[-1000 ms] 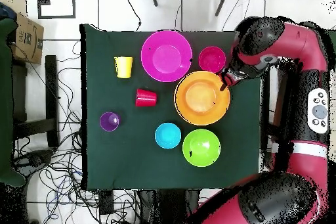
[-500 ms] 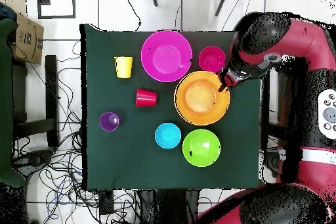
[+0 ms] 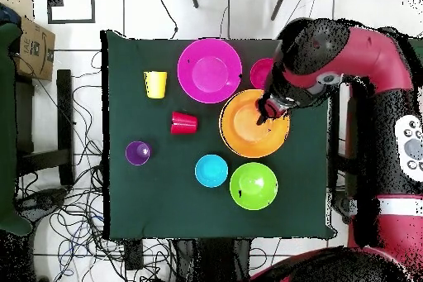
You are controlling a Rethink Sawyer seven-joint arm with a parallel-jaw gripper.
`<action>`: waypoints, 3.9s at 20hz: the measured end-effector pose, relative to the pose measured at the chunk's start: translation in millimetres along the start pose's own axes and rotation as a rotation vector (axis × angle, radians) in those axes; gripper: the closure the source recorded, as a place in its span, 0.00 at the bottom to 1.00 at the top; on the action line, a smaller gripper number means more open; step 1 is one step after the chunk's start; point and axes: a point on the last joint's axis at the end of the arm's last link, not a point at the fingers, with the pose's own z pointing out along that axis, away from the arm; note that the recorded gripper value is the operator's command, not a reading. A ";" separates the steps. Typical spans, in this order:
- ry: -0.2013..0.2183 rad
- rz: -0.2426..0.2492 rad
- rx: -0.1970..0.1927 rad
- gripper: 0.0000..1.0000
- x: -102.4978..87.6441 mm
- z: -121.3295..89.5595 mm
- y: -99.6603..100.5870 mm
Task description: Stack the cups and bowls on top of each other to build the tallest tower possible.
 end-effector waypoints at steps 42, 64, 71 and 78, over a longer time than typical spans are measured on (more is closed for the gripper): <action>-0.245 0.785 0.075 0.00 -36.4 95.1 164.9; -0.643 0.983 0.239 0.00 -85.2 146.1 171.1; -0.695 0.986 0.278 0.00 -85.5 165.5 161.1; -0.752 0.998 0.322 0.00 -91.3 182.8 160.1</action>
